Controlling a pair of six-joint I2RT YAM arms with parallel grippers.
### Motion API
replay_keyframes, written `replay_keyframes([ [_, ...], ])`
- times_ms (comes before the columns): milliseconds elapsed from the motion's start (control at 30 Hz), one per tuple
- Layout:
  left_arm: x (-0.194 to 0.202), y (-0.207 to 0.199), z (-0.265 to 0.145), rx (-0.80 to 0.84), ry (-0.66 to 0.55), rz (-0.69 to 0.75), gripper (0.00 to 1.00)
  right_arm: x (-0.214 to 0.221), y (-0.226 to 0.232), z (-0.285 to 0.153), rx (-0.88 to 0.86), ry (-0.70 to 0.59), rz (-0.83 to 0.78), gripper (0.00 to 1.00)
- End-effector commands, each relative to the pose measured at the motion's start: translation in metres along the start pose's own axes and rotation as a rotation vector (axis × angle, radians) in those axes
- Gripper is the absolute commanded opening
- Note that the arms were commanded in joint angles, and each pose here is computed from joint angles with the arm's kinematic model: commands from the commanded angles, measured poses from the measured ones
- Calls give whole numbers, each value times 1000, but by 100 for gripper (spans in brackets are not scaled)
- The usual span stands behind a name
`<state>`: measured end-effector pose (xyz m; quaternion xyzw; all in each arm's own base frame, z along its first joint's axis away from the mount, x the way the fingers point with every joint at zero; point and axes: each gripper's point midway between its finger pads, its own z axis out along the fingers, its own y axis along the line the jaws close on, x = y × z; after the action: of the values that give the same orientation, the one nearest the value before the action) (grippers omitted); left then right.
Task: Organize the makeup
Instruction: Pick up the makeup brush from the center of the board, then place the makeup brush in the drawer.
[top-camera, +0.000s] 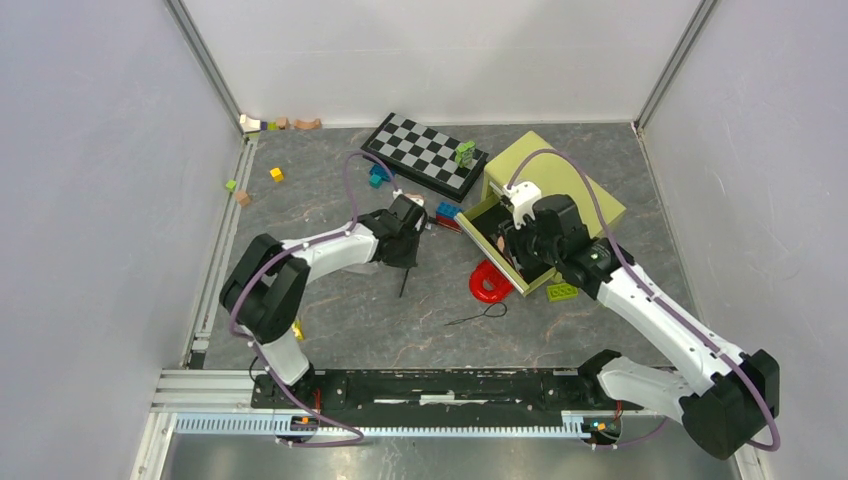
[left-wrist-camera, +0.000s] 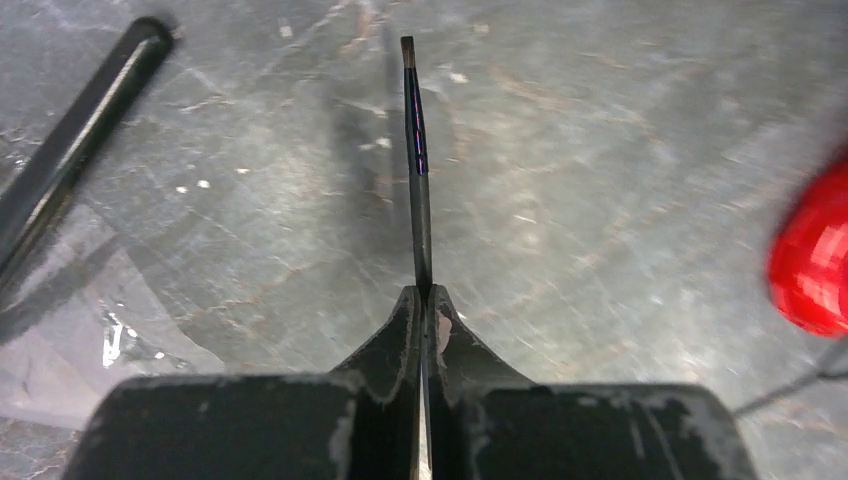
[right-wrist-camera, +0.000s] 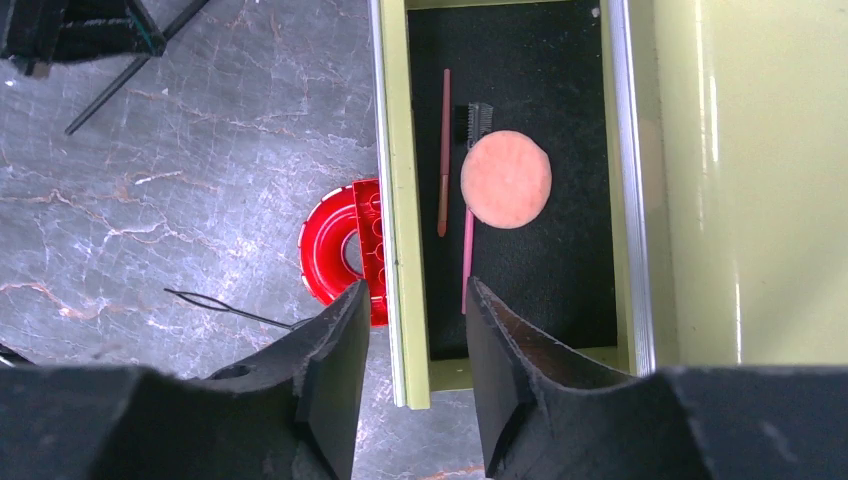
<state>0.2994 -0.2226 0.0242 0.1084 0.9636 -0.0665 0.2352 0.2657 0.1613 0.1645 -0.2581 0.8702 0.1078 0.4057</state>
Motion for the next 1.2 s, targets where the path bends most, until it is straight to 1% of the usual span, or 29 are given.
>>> replay_keyframes([
  [0,-26,-47,-48,204,-107,15,2,-24,-4,-11,39,-105,92,48],
  [133,-43,-86,-86,351,-192,18,2,-50,2,-22,14,-210,225,53],
  [233,-55,-102,-110,425,-256,-29,2,-67,9,-28,-19,-285,367,56],
  [300,-62,-113,-124,473,-296,-52,2,-78,17,-31,-69,-343,459,58],
  [400,-69,-124,-141,515,-338,-62,2,-88,34,-34,-181,-388,565,63],
  [600,-70,-149,-164,580,-381,-35,2,-81,40,-27,-213,-358,744,65],
  [733,-70,-165,-174,618,-401,-35,2,-76,50,-19,-267,-334,810,65],
  [967,-72,-182,-184,642,-423,-7,2,-65,53,-8,-275,-301,844,62],
  [1167,-68,-192,-184,655,-415,16,2,-63,57,-5,-292,-288,847,52],
])
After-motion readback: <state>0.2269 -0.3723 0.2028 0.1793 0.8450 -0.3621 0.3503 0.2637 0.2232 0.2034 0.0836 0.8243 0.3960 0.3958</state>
